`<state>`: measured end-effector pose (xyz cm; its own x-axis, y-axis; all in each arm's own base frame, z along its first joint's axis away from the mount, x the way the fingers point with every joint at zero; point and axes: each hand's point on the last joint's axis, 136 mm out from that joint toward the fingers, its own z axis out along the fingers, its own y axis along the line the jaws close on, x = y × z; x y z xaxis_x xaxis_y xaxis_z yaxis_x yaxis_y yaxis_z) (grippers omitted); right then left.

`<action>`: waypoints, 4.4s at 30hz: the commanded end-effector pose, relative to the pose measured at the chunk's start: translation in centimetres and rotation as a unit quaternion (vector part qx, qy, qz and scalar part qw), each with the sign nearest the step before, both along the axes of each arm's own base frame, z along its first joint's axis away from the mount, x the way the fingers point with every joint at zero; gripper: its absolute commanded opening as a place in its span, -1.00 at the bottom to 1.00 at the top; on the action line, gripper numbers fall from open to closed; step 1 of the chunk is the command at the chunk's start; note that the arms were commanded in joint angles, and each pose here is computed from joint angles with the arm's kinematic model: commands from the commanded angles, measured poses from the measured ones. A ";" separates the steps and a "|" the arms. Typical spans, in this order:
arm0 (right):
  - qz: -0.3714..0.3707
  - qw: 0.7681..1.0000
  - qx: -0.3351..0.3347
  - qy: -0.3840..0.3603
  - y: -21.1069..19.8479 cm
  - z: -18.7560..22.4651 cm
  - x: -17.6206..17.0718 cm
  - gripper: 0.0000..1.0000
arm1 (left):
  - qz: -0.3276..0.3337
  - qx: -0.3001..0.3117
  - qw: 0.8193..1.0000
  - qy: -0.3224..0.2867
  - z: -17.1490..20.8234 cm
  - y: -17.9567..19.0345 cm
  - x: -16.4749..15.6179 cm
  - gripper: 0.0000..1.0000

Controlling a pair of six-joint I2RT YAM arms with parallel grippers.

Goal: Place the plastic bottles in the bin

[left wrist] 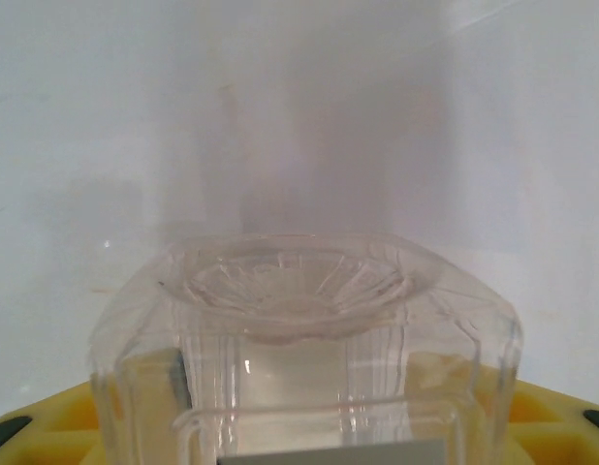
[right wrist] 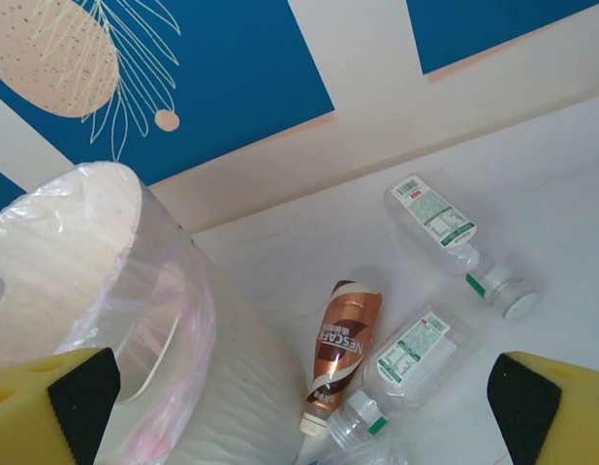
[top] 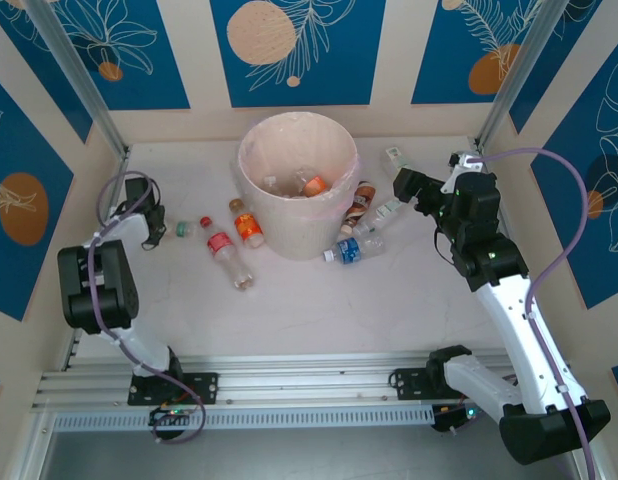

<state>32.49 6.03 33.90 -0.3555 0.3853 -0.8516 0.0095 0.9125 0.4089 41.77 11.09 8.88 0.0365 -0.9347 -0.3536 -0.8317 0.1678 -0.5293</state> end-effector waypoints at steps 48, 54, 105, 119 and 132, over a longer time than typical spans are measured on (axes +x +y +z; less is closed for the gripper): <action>0.066 0.995 0.031 -0.068 2.0 -0.3 -0.4 0.99 | -0.437 0.178 0.739 -0.480 37.5 -35.7 3.8 -0.30; 0.058 0.997 0.030 -0.051 1.7 -0.8 -0.8 0.99 | -0.279 0.164 0.837 -0.441 33.0 -34.7 7.0 -0.34; -0.117 0.968 0.119 0.186 -2.7 -13.5 1.6 0.99 | -0.324 0.218 0.842 -0.371 34.0 -37.2 5.3 1.00; -0.153 0.900 0.308 0.268 0.7 -20.5 -0.3 1.00 | -0.437 0.281 0.762 -0.387 35.2 -35.8 -0.3 1.00; -0.166 0.879 0.330 0.302 5.3 -23.0 1.2 0.98 | -0.406 0.294 0.792 -0.349 31.2 -29.5 -2.9 1.00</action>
<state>32.19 10.68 9.94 -0.4983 0.8586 -0.1205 0.6205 0.4502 0.6421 39.11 -19.97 40.36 -0.1327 -0.4230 -0.8964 0.1663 0.8820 -0.4409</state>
